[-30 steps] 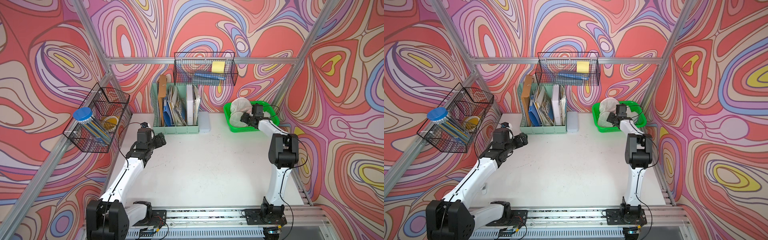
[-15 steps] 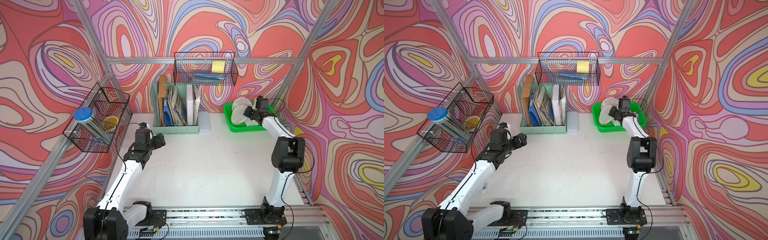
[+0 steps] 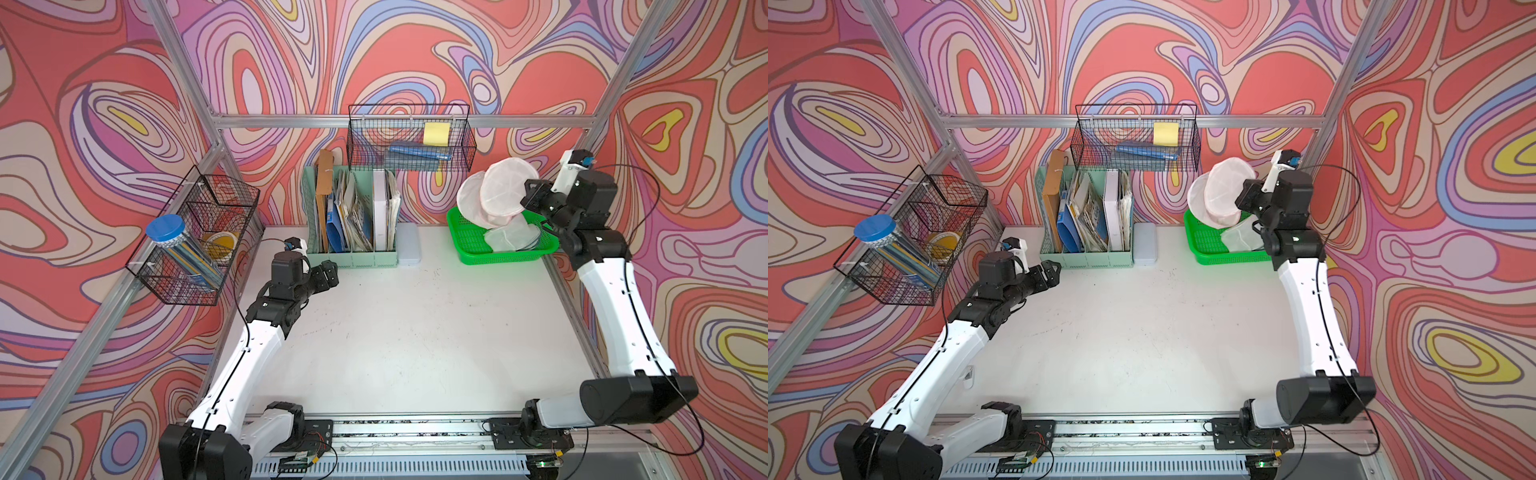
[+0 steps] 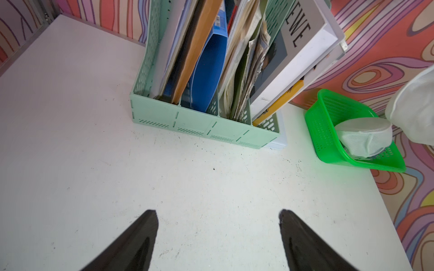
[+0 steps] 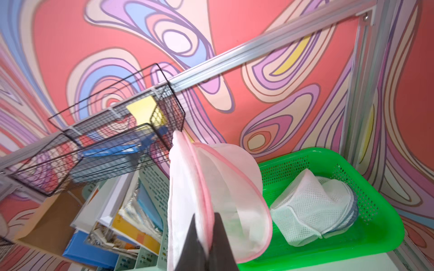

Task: Turn the laundry bag inside out
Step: Pick up the laundry bag and place it in the bin, then place the laundry bag at the center of the board.

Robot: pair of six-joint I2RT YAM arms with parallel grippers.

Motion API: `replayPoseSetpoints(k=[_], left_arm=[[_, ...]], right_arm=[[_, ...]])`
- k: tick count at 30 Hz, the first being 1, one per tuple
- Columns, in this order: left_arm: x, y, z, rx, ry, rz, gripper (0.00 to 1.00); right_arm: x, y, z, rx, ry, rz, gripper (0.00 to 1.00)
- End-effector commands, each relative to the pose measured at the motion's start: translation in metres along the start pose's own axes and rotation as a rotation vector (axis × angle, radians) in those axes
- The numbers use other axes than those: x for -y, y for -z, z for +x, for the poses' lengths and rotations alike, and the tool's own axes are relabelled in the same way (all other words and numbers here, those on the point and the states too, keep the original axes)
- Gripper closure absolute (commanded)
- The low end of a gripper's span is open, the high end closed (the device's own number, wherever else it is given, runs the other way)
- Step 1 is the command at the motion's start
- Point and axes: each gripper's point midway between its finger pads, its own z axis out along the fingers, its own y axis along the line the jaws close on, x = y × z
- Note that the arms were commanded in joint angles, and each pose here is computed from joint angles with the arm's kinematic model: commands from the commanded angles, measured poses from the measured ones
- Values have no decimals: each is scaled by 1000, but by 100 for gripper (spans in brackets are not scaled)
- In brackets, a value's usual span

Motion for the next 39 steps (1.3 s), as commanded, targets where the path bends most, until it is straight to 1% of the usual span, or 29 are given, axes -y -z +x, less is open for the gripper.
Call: replayPoseSetpoints(k=[1,7,11,15,16,19,23,25,26,27,29,30,31,33,35,37,39], left_arm=[[20,12,-7,11,-11,67,15],[32,14,6,-25,-26,107,15],[31,14,16,-45,-26,113,15],[30,15,23,-57,-33,115,15],[29,15,24,-60,-36,112,15],[28,16,28,-67,-41,112,14],[26,16,35,-83,-45,109,14],[25,17,39,-93,-46,107,14],[25,18,41,-97,-47,106,14],[24,19,41,-99,-47,105,14],[23,20,44,-102,-47,103,13],[23,21,45,-105,-43,104,13],[23,22,46,-107,-42,106,13],[24,23,47,-113,-38,110,13],[22,24,49,-119,-38,103,13],[23,24,50,-130,-42,104,13],[25,24,54,-146,-41,119,14]], right_arm=[[-5,20,35,-173,-21,-12,100],[-4,53,118,-484,-96,-39,100],[-1,73,173,-644,-131,-37,100],[-4,87,217,-785,-145,-49,100],[-7,88,225,-806,-154,-65,100],[-13,89,250,-863,-183,-52,100],[-29,76,272,-904,-207,-17,100],[-45,64,277,-905,-193,-7,90],[-59,56,281,-906,-195,-15,77],[-72,50,282,-903,-198,-36,69],[-124,30,284,-879,-213,-143,48],[-150,22,286,-871,-223,-193,43],[-186,11,290,-867,-233,-271,41],[-236,-2,295,-873,-238,-386,40],[-266,-18,311,-922,-232,-429,39],[-268,-30,321,-943,-202,-403,40],[-255,-36,328,-924,-148,-353,39]])
